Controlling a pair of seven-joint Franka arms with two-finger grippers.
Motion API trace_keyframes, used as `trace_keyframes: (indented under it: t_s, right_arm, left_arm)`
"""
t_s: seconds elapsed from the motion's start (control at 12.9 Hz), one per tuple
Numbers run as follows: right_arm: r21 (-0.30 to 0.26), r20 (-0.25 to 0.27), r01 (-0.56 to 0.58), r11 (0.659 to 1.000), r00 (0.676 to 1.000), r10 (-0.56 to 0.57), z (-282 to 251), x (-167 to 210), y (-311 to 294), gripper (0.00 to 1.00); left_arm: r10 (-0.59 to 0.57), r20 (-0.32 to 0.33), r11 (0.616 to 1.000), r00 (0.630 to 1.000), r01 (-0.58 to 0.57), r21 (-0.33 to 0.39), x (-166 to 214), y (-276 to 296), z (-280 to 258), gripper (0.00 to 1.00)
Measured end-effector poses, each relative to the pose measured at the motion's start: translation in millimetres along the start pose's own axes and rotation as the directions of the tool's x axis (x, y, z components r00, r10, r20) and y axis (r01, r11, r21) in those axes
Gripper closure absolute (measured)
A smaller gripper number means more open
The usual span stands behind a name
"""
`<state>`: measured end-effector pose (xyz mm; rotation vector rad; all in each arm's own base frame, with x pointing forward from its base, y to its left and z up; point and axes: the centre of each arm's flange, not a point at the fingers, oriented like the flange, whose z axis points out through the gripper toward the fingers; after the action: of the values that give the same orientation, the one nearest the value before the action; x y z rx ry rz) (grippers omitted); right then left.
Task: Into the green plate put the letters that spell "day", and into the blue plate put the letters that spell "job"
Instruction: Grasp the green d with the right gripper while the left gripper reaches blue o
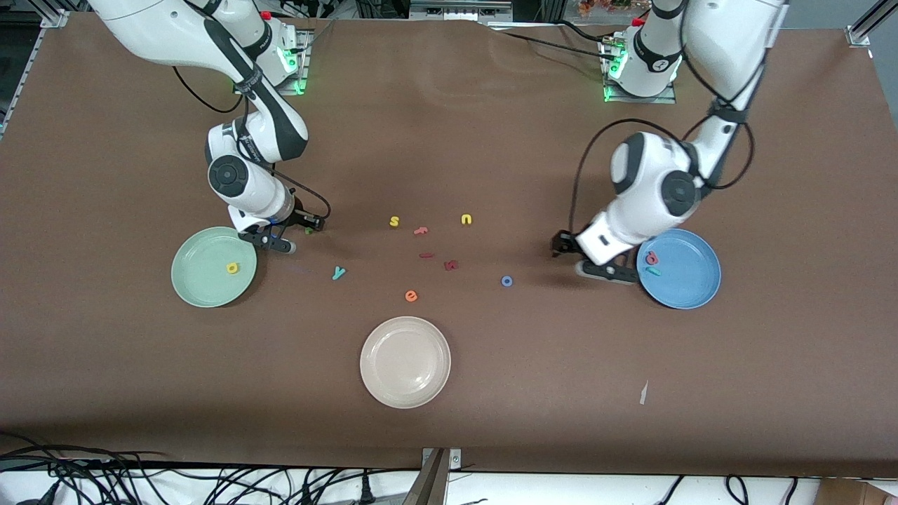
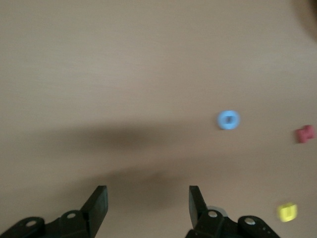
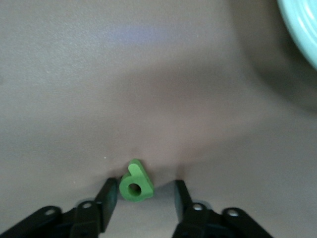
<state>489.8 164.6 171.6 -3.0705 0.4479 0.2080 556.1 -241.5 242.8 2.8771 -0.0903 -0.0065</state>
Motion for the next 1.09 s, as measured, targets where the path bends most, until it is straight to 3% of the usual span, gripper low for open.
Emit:
trace_keyframes:
  t_s: [0.23, 0.62, 1.09]
  right_arm:
    - [0.001, -0.001, 0.0, 1.0, 1.0, 0.0, -1, 0, 0, 0.53]
    - [0.001, -0.003, 0.002, 1.0, 1.0, -0.002, -2, 0, -1, 0.6]
    - [0.0, -0.004, 0.002, 1.0, 1.0, -0.002, -2, 0, 0, 0.69]
  left_arm:
    - [0.014, -0.027, 1.0, 1.0, -0.014, 0.027, 3, 30, 2, 0.26]
    - [0.141, -0.064, 0.971, 0.988, -0.125, 0.205, 7, 72, 17, 0.28]
    - [0.173, -0.048, 0.95, 0.984, -0.153, 0.271, 14, 110, 53, 0.27]
